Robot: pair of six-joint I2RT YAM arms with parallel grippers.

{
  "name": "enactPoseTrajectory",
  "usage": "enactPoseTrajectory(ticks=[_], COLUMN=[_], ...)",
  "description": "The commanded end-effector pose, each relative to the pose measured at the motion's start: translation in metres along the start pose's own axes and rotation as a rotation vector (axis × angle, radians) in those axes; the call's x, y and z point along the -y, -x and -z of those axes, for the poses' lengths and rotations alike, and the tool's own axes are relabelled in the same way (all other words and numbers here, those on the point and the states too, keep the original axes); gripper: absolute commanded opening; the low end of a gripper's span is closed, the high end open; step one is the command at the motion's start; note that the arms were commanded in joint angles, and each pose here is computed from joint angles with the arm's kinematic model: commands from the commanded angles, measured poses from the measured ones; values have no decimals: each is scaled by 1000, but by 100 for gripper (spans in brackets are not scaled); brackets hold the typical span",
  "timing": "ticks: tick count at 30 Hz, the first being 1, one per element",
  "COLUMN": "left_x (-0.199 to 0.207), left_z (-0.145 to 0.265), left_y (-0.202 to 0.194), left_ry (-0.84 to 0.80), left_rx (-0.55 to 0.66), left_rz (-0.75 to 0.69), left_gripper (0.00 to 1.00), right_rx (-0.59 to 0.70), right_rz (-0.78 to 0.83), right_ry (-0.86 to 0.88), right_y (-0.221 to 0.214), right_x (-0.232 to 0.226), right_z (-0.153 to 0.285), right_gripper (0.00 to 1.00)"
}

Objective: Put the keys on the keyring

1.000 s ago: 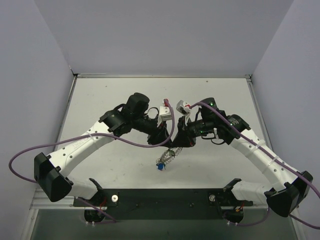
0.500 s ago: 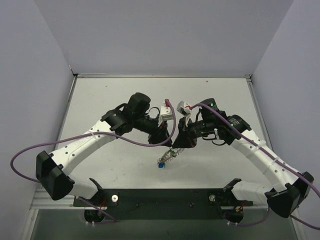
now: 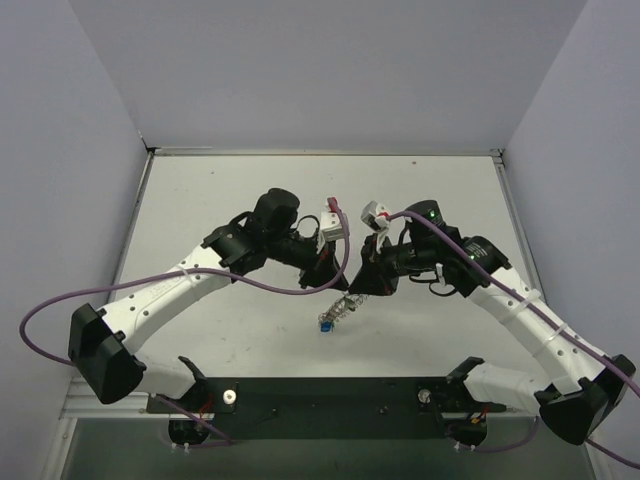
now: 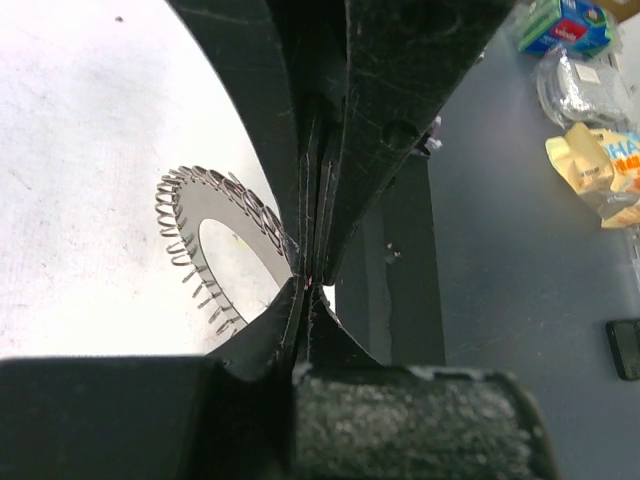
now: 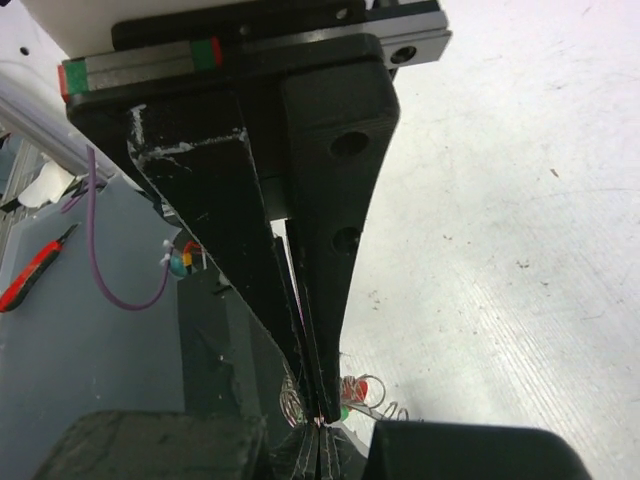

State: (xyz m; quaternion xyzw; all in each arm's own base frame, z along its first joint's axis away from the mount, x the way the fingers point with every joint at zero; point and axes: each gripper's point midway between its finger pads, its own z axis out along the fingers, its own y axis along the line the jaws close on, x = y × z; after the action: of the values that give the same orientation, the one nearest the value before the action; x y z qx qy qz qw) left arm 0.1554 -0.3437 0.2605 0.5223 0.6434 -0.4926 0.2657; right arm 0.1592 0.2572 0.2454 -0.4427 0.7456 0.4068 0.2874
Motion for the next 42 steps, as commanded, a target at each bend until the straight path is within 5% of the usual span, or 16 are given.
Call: enactPoseTrajectory(ticks=[1,5,11,23,36,42], left_x=[12,1,-1,9,22,25], left_z=[-3,1,18,37,59,60], left_y=[26,39,71,88,98,104], left_ry=[6,106,179,167,113,69], left_rx=[138,251,515,755,977,1015], left_rz=[-55,-19,-46,-106,-113,-104], left_gripper=[0,0,0,0,0,0], right_rx=[226,361,441,600,548,538], right_rz=[102,90,59,17,51,52], right_ry=[-59,-167,-253,-403,-153,-100], right_y=[52,70,76,82,84,85], right_x=[1,11,18,30,-2,-9], right_z=[11,28,46,83,62,59], right_gripper=[1,36,52,57,56,48])
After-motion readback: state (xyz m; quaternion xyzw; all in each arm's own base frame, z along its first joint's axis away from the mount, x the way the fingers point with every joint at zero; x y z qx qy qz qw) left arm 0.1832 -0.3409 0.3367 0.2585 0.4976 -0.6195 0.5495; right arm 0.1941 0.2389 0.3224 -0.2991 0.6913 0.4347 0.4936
